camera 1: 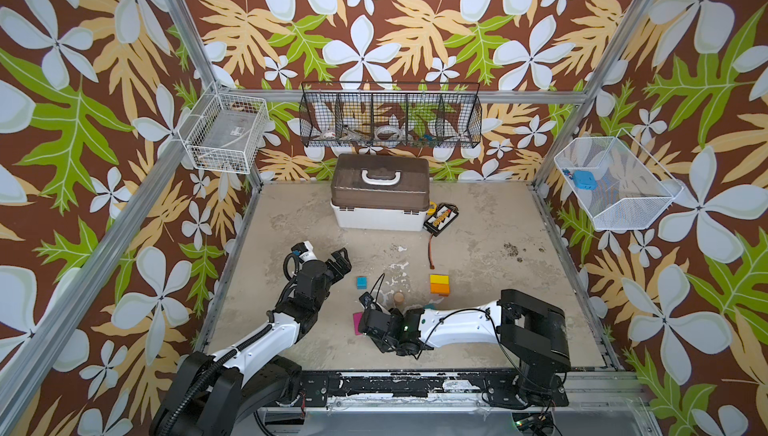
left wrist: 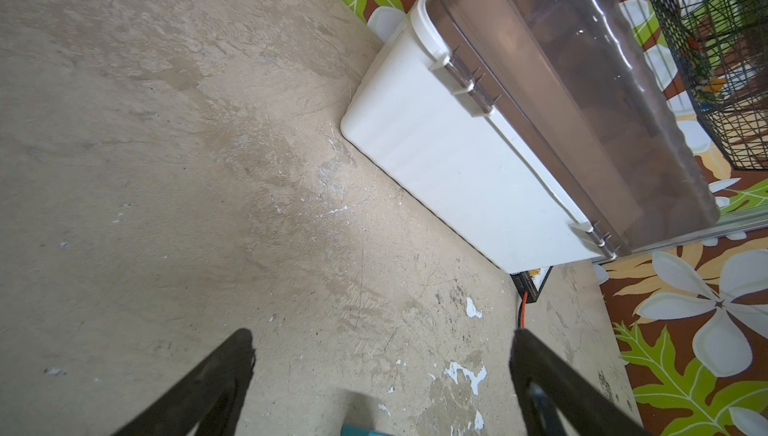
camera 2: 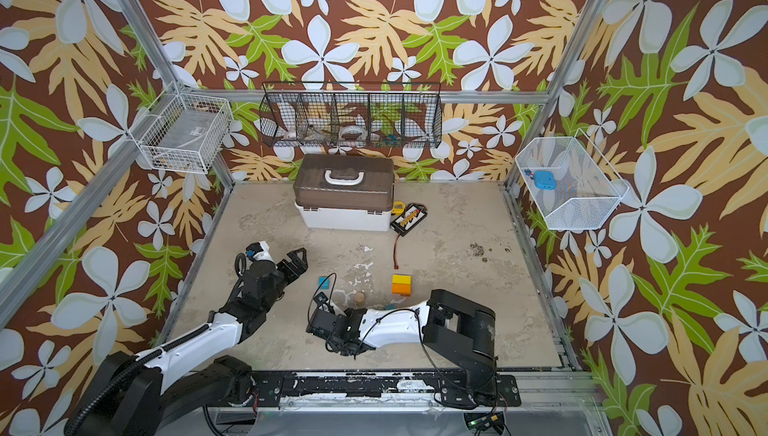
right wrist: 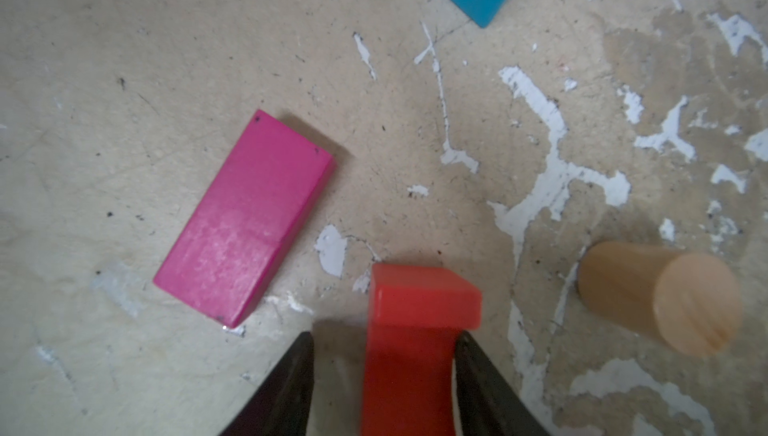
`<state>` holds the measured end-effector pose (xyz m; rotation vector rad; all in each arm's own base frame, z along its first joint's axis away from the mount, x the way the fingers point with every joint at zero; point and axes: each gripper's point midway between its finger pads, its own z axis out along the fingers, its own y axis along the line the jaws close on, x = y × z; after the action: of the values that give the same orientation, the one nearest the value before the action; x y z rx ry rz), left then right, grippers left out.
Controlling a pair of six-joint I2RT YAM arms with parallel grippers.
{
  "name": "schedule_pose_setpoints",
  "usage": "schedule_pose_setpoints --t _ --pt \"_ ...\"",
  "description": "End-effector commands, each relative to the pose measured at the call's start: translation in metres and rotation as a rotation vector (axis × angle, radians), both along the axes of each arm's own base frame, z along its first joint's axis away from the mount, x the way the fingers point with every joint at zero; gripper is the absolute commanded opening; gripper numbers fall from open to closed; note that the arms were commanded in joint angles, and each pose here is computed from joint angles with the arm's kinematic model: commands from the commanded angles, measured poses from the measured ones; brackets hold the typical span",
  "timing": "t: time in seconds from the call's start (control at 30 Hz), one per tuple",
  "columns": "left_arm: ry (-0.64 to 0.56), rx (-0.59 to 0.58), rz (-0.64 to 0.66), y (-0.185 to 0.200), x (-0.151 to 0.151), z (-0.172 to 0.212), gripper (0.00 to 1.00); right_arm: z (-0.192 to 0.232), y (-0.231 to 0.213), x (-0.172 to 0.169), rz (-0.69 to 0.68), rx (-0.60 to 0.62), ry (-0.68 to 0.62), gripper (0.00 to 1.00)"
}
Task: Build the wood block tower
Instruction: 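Lower the right gripper onto the red arch block and close it, then lift the red arch block and carry it toward the stack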
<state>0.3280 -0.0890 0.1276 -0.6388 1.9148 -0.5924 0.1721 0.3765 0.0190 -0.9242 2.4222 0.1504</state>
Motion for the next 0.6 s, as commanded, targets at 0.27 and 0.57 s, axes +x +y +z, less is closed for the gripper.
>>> schedule_pose_setpoints --t 0.27,0.57 --pt "-0.008 -0.008 -0.01 -0.004 0.004 0.003 0.97 -0.014 -0.007 -0.003 -0.013 -0.064 0.029 0.28" --pt "-0.029 0.005 0.01 0.002 0.003 0.011 0.96 0.004 -0.009 -0.001 -0.032 -0.025 0.01 0.21"
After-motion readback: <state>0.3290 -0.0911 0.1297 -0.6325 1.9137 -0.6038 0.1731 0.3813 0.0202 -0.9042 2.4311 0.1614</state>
